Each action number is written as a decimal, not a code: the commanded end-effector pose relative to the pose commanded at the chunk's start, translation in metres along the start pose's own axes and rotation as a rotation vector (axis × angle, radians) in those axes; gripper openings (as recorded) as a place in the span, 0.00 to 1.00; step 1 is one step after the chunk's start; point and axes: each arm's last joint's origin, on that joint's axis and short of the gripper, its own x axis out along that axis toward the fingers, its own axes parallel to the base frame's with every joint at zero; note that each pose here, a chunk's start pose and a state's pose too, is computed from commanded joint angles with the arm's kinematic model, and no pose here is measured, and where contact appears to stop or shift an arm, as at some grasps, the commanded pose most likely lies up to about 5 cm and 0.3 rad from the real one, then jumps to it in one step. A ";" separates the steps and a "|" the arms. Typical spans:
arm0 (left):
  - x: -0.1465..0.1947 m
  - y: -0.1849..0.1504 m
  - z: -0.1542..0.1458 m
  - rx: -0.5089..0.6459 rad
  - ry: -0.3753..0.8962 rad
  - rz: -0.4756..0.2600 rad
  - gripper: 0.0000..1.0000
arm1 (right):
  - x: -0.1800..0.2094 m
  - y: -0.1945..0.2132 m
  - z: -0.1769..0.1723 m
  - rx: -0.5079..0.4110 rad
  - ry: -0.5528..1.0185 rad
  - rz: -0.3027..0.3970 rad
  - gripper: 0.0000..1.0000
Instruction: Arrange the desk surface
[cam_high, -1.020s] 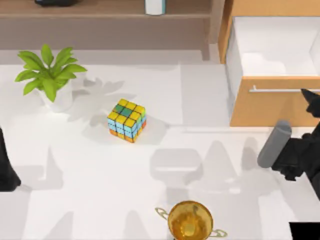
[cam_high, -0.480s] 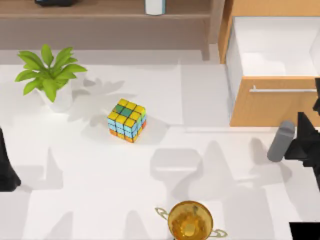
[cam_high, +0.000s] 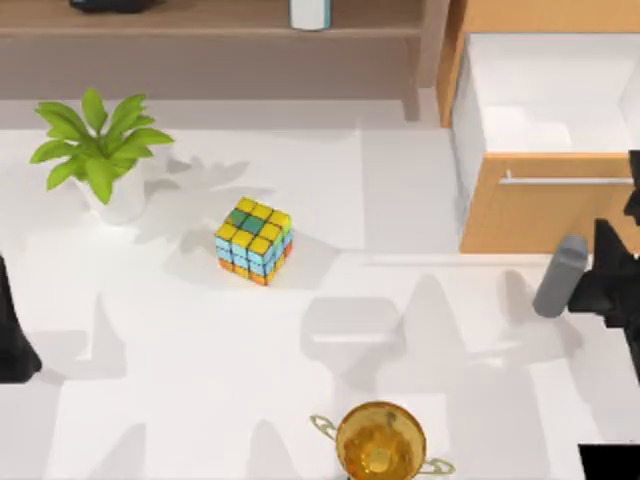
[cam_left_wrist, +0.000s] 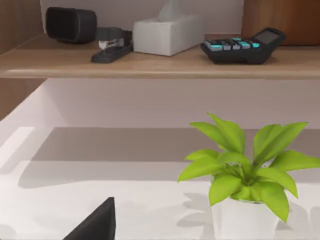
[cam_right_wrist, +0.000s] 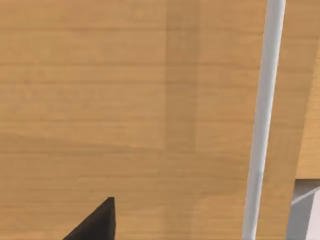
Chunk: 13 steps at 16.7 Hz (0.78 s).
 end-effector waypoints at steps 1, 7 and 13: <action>0.000 0.000 0.000 0.000 0.000 0.000 1.00 | 0.004 0.000 0.000 0.000 0.000 0.000 1.00; 0.000 0.000 0.000 0.000 0.000 0.000 1.00 | 0.019 0.000 -0.001 0.000 0.000 0.000 1.00; 0.000 0.000 0.000 0.000 0.000 0.000 1.00 | 0.019 0.000 -0.001 0.000 0.000 0.000 0.62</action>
